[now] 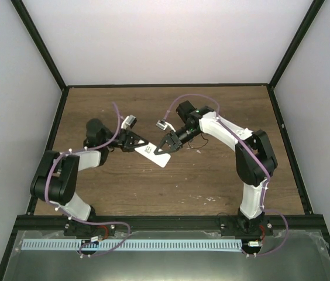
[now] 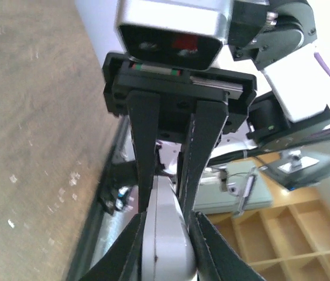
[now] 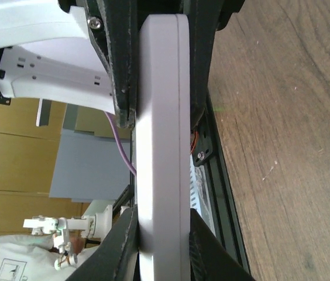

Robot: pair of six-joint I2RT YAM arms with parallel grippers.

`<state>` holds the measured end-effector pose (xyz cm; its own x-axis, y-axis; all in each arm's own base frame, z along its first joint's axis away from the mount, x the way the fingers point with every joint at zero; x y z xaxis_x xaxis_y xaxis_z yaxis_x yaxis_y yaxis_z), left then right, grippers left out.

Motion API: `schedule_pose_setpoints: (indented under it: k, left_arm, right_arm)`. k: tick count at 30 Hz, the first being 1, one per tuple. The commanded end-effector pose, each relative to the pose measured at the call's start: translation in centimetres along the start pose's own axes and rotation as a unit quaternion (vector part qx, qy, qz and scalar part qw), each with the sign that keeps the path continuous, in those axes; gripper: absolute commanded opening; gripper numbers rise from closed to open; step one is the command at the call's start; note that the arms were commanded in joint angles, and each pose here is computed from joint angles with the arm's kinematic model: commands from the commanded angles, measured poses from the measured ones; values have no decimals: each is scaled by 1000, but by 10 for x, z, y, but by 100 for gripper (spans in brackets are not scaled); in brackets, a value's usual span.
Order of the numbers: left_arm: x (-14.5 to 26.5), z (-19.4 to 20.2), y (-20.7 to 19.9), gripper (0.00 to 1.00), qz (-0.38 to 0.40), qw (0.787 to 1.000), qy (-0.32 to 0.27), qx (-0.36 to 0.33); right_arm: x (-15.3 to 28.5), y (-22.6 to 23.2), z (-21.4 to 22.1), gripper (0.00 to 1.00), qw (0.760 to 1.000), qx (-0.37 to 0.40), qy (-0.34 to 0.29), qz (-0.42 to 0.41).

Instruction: Load the batteries into the remote control

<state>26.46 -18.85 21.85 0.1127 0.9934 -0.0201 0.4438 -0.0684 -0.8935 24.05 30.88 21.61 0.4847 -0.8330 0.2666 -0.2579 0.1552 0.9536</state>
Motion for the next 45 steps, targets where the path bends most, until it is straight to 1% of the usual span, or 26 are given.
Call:
schedule_pose_setpoints:
  k: [1, 2, 3, 4, 5, 6, 8, 10, 13, 16, 18, 19, 20, 22, 24, 25, 26, 30, 31, 36, 40, 42, 45]
  left_arm:
    - [4, -18, 17, 20, -103, 994, -31, -21]
    - [7, -16, 17, 21, -146, 989, -15, -35]
    - [11, -17, 16, 21, -169, 985, -5, -36]
    - [17, -19, 14, 21, -169, 985, -11, -31]
    - [22, -26, 10, 22, -155, 987, -29, -39]
    - [30, -29, 9, 23, -151, 987, -50, -25]
    - [39, -32, 11, 26, -178, 981, -73, -33]
    - [45, -34, 12, 30, -221, 972, -74, -45]
    - [50, -41, 4, 33, -255, 960, -91, -70]
    - [61, -51, -2, 39, -303, 941, -115, -94]
    - [69, -56, -6, 42, -344, 923, -133, -112]
    - [73, -58, -9, 43, -361, 914, -141, -119]
    - [77, -60, -13, 43, -380, 904, -152, -126]
    - [85, -65, -19, 43, -412, 884, -171, -140]
    - [92, -68, -26, 43, -439, 867, -181, -148]
    - [95, -70, -30, 44, -449, 861, -182, -155]
    - [100, -71, -32, 44, -469, 849, -186, -159]
    - [108, -71, -47, 44, -499, 825, -198, -175]
    - [109, -71, -49, 44, -501, 823, -200, -179]
    - [113, -67, -51, 44, -511, 814, -210, -180]
    - [114, -65, -48, 44, -514, 813, -211, -175]
    - [114, -65, -47, 44, -516, 812, -212, -174]
    - [116, -67, -48, 44, -519, 808, -216, -177]
  right_arm:
    - [-1, 4, -5, 8, 999, 34, -1, 39]
    - [0, 3, -5, 7, 999, 34, -2, 43]
    - [1, 2, -5, 6, 998, 34, -3, 47]
    - [2, 0, -5, 6, 998, 34, -5, 53]
    - [3, -1, -5, 5, 998, 34, -6, 59]
    - [4, -5, -5, 4, 997, 32, -7, 69]
    - [5, -10, -5, 2, 996, 31, -8, 88]
    - [8, -14, -5, 1, 994, 29, -12, 107]
    - [14, -22, -6, 1, 989, 25, -19, 144]
    - [21, -27, -5, 1, 984, 25, -30, 176]
    - [27, -33, -4, 1, 977, 18, -38, 207]
    - [31, -38, -3, 1, 972, 14, -44, 229]
    - [36, -49, -4, 1, 962, 1, -50, 268]
    - [50, -78, -3, 1, 930, -32, -62, 360]
    - [71, -106, -2, 1, 880, -63, -82, 463]
    - [84, -117, -2, 1, 849, -71, -98, 514]
    - [94, -125, -3, 1, 824, -79, -115, 549]
    - [126, -140, -4, 1, 740, -117, -185, 636]
    - [134, -142, -3, 1, 714, -125, -199, 659]
    - [159, -157, 6, 1, 621, -138, -228, 737]
    - [168, -177, 19, 1, 568, -140, -226, 779]
    - [169, -185, 24, 1, 555, -148, -225, 787]
    - [168, -193, 31, 1, 543, -156, -228, 793]
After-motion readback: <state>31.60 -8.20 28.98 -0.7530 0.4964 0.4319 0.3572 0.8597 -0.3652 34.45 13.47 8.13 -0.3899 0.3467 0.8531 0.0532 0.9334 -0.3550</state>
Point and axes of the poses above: each gripper's point midway between its finger pads, its own x axis back along the fingers, its own y axis along the line the jaws close on, z = x × y, the point moved 4 cm from there along x, back along the fingers, and after that the axes turned 12 degrees about -x, right-handed, at the moved point
